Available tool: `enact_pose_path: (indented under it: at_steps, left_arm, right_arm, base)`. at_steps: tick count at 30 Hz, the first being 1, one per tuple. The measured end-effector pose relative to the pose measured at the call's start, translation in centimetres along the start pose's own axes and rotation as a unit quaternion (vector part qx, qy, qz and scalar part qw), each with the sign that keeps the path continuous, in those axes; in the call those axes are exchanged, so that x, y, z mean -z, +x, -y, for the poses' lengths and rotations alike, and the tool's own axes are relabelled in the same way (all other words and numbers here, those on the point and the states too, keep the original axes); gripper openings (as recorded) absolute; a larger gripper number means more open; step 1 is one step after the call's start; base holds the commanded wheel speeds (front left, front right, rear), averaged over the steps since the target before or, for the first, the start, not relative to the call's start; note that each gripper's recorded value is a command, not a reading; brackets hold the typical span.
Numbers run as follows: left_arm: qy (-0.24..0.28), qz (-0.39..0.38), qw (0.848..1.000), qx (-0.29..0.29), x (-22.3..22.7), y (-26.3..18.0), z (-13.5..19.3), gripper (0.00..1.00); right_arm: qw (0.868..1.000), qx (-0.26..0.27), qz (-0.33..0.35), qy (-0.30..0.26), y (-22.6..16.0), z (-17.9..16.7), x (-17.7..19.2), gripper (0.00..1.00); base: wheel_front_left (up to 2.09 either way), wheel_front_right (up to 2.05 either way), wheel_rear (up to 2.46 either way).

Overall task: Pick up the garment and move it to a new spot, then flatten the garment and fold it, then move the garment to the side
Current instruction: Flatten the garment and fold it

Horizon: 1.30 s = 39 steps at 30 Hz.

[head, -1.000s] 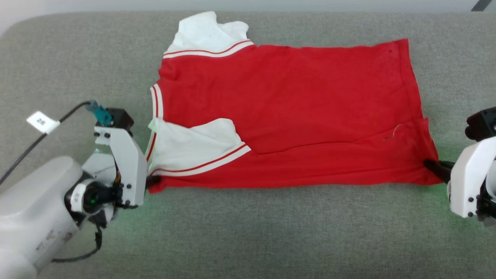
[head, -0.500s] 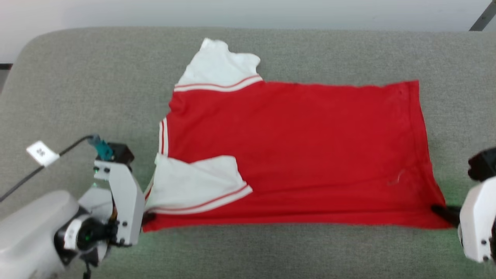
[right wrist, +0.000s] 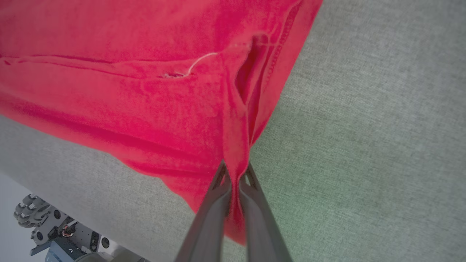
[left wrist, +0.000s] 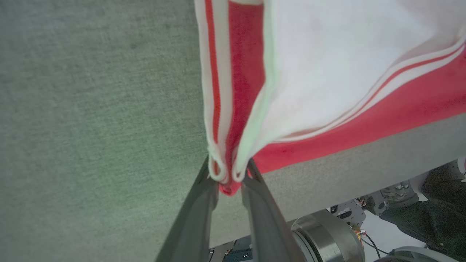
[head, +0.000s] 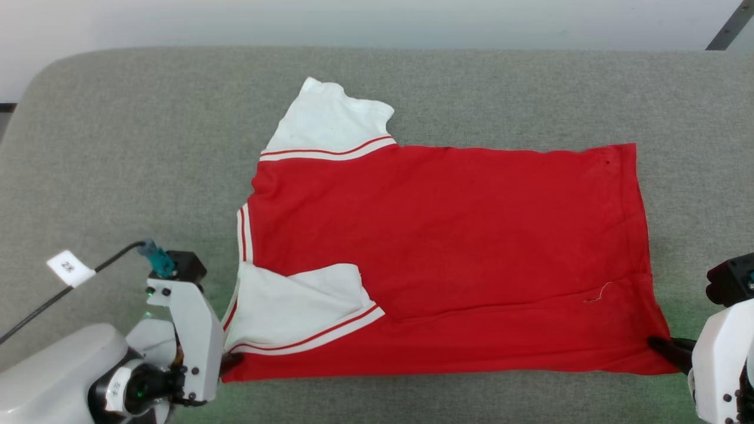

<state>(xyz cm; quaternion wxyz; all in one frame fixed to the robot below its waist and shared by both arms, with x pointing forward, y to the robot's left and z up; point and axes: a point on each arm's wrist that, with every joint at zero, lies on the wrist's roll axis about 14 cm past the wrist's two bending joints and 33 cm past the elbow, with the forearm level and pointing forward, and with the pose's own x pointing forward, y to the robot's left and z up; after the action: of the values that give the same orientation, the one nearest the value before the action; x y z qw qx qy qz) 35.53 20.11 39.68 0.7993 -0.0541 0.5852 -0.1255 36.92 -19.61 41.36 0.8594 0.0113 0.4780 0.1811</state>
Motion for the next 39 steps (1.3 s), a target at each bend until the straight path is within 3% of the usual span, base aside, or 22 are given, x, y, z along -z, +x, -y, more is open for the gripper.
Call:
enact_pose_path:
  at_steps: [1, 3, 4, 5, 17, 25, 29, 34, 39]
  left_arm:
    - [-0.001, 0.003, 1.0, -0.001, -0.1, 0.0, -0.1, 0.67]
    - [-0.002, 0.009, 1.0, -0.005, -0.4, 0.0, -0.3, 0.75]
    - [-0.002, 0.01, 1.0, -0.006, -0.4, 0.0, -0.3, 0.93]
    - [0.0, 0.012, 1.0, -0.007, -0.5, 0.0, -0.3, 1.0]
    - [0.007, 0.046, 0.999, -0.016, -2.8, -1.7, -0.4, 1.0]
    - [0.062, 0.153, 0.986, -0.014, -9.9, -4.8, 1.0, 1.0]
    - [0.101, 0.217, 0.971, 0.0, -14.3, -5.9, 2.4, 1.0]
    - [0.137, 0.275, 0.952, 0.005, -19.0, -6.1, 3.5, 1.0]
    - [0.156, 0.307, 0.939, 0.004, -22.5, -5.3, 3.9, 1.0]
  right_arm:
    - [1.0, 0.001, 0.002, -0.001, 0.0, 0.0, 0.0, 0.45]
    - [1.0, 0.0, 0.006, -0.003, -0.1, -0.2, -0.1, 0.82]
    - [1.0, -0.001, 0.007, -0.003, -0.1, -0.3, -0.1, 0.96]
    - [1.0, -0.001, 0.007, -0.003, -0.1, -0.4, -0.1, 1.0]
    - [0.999, 0.013, 0.053, 0.0, -1.5, 0.1, -1.6, 1.0]
    - [0.982, 0.038, 0.186, -0.008, -4.0, 0.2, -6.0, 1.0]
    - [0.952, 0.055, 0.3, -0.023, -6.0, 0.1, -9.7, 1.0]
    - [0.896, 0.087, 0.435, -0.029, -8.7, 0.6, -12.8, 1.0]
    - [0.847, 0.113, 0.517, -0.054, -10.3, 0.8, -13.8, 1.0]
  base:
    - [0.0, 0.0, 0.0]
    - [0.0, 0.0, 0.0]
    - [0.0, 0.0, 0.0]
    - [0.0, 0.0, 0.0]
    - [0.0, 0.0, 0.0]
    - [0.0, 0.0, 0.0]
    - [0.0, 0.0, 0.0]
    - [0.0, 0.0, 0.0]
    - [0.0, 0.0, 0.0]
